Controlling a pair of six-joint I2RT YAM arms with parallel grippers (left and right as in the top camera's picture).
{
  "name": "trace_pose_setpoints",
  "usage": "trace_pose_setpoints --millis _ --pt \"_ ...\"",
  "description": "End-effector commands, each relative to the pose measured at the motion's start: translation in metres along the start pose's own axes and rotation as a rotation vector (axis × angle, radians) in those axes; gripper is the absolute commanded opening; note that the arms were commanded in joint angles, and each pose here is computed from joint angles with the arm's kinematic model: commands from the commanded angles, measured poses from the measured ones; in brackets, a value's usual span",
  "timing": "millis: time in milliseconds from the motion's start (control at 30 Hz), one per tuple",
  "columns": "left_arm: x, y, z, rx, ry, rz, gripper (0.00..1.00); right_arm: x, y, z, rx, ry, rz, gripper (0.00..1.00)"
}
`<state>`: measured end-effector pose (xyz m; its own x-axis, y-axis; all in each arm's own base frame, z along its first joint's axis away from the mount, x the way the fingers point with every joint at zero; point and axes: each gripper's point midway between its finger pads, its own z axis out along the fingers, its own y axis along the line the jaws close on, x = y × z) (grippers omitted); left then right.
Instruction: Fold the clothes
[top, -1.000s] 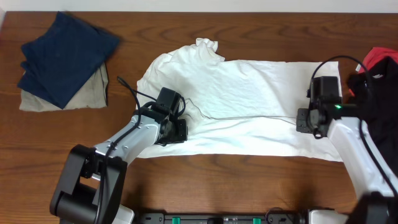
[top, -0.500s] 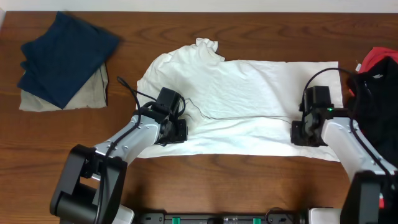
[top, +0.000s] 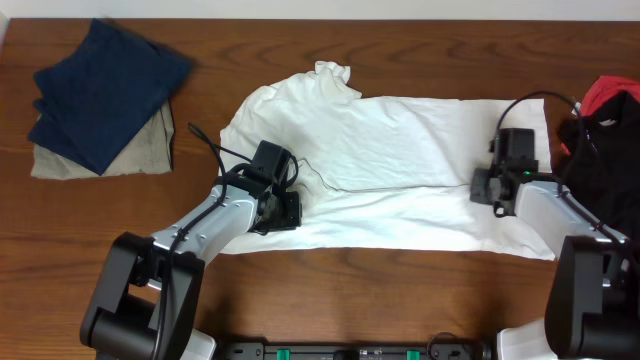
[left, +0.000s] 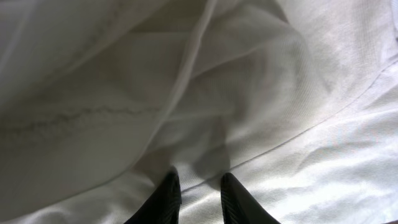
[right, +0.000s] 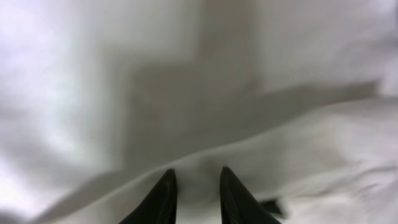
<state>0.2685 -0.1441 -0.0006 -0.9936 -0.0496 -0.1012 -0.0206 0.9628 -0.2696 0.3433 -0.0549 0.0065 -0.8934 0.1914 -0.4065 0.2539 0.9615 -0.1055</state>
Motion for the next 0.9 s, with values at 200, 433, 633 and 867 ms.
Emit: trace_pose_setpoints --millis 200,433,633,867 --pt "0.010 0.008 0.007 -0.028 0.043 -0.013 0.25 0.008 -0.040 -0.006 0.065 0.075 0.102 0.31" --pt "-0.014 0.005 -0.012 -0.006 -0.038 -0.013 0.30 0.020 -0.026 -0.043 -0.039 0.143 0.101 0.37" --pt "-0.044 0.028 -0.050 -0.058 -0.202 -0.064 0.52 0.041 -0.028 -0.055 -0.023 0.223 0.171 0.43" --pt "-0.050 0.067 -0.057 -0.089 -0.214 -0.185 0.56 0.070 -0.030 -0.062 0.002 0.338 0.201 0.43"
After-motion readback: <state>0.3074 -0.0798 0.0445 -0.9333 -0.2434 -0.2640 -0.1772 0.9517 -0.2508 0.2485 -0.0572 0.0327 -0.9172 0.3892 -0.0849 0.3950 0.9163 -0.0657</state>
